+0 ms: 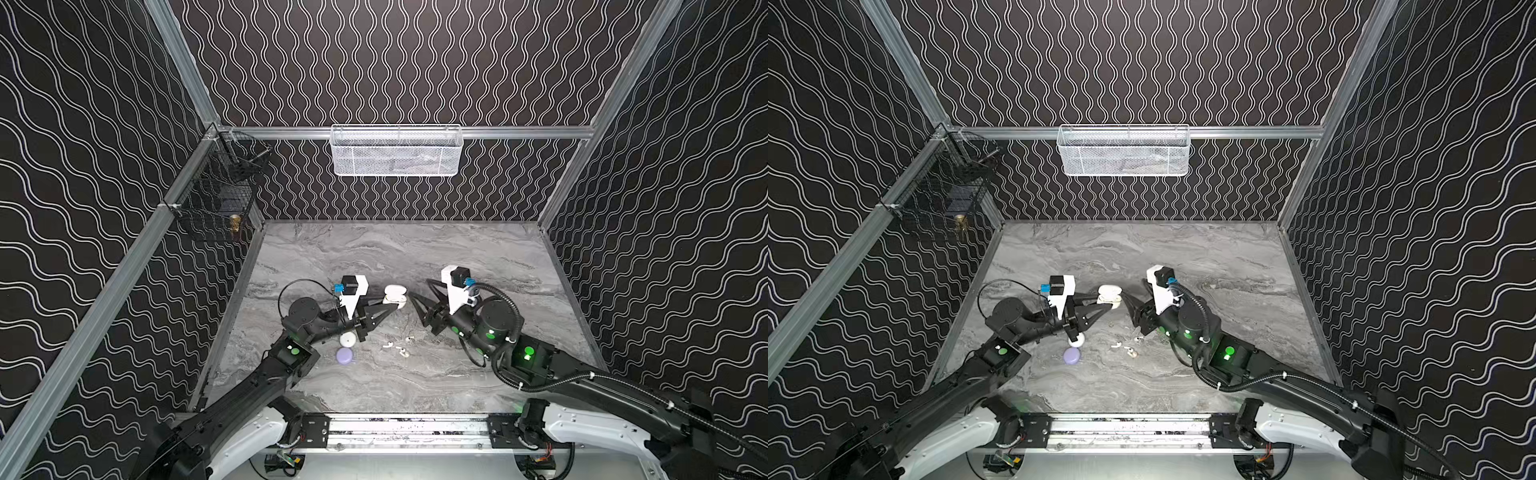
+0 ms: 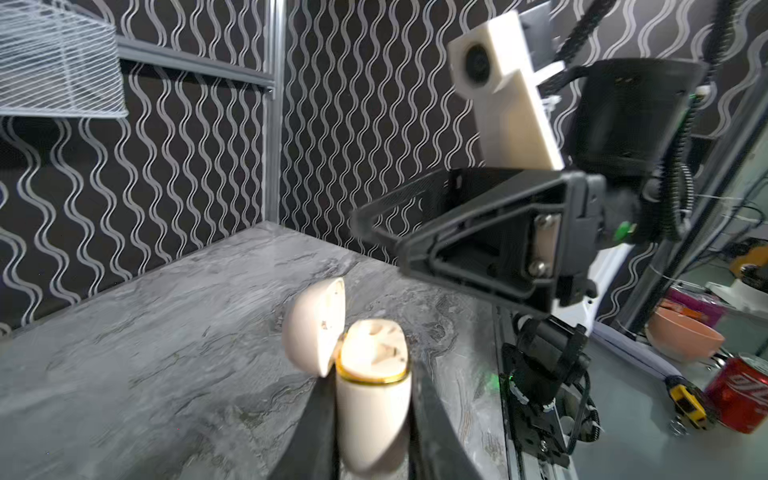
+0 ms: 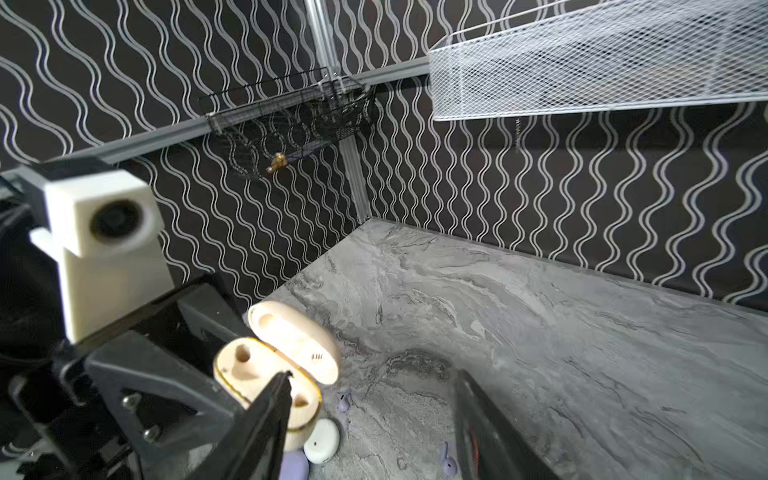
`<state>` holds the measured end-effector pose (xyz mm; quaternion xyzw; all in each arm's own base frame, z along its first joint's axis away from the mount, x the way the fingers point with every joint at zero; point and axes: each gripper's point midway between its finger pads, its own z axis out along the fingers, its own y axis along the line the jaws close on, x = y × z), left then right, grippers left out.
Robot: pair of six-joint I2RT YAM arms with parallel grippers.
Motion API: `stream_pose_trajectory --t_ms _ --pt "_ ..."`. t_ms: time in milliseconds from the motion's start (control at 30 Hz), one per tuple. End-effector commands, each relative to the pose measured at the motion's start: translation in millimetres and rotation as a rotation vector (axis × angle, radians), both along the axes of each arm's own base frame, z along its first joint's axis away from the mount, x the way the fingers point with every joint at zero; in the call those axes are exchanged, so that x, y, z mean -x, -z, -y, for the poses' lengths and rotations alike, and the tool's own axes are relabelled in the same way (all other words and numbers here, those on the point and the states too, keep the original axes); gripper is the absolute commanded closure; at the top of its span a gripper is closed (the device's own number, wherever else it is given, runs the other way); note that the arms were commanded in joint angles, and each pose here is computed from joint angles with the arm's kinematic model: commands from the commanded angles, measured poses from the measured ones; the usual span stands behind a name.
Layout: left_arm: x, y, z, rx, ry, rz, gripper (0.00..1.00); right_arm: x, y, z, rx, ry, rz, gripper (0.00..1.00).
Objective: Insert the wireless bluetooth earbuds into the charging case
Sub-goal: 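Draw the right gripper back from the case and swing it over the earbuds, then lower the right gripper onto the cream earbud and close on its stem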
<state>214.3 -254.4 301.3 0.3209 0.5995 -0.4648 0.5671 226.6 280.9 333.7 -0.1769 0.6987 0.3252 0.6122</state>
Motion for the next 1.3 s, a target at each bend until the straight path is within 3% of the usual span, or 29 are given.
stream_pose_trajectory --t_ms 0,100,167,367,533,767,1067,1267 --pt "-24.8 15.0 -14.7 -0.047 -0.175 -0.077 1.00 -9.7 16.7 30.2 -0.017 0.159 -0.127 0.40" --pt "-30.4 29.4 -20.9 -0.001 -0.225 -0.088 1.00 -9.4 35.8 50.7 -0.028 0.239 -0.212 0.43" --pt "-34.9 45.5 -23.0 -0.038 -0.256 -0.083 1.00 -7.5 55.9 60.0 -0.025 0.268 -0.274 0.43" --pt "-32.7 91.3 -29.6 -0.123 -0.295 0.002 1.00 -9.3 144.2 48.2 0.060 0.184 -0.542 0.40" --pt "-28.8 93.0 -24.6 -0.127 -0.258 0.048 1.00 -7.9 215.6 24.4 0.199 0.065 -0.747 0.39" --pt "-33.0 98.0 -24.1 -0.154 -0.270 0.074 1.00 -17.8 247.2 -12.2 0.313 -0.037 -0.810 0.33" --pt "-38.6 98.5 -36.6 -0.168 -0.351 0.075 1.00 -31.9 281.9 -24.8 0.440 -0.023 -0.854 0.27" --pt "-38.3 95.1 -48.1 -0.172 -0.408 0.089 1.00 -27.9 305.8 -27.4 0.560 -0.006 -0.890 0.30"
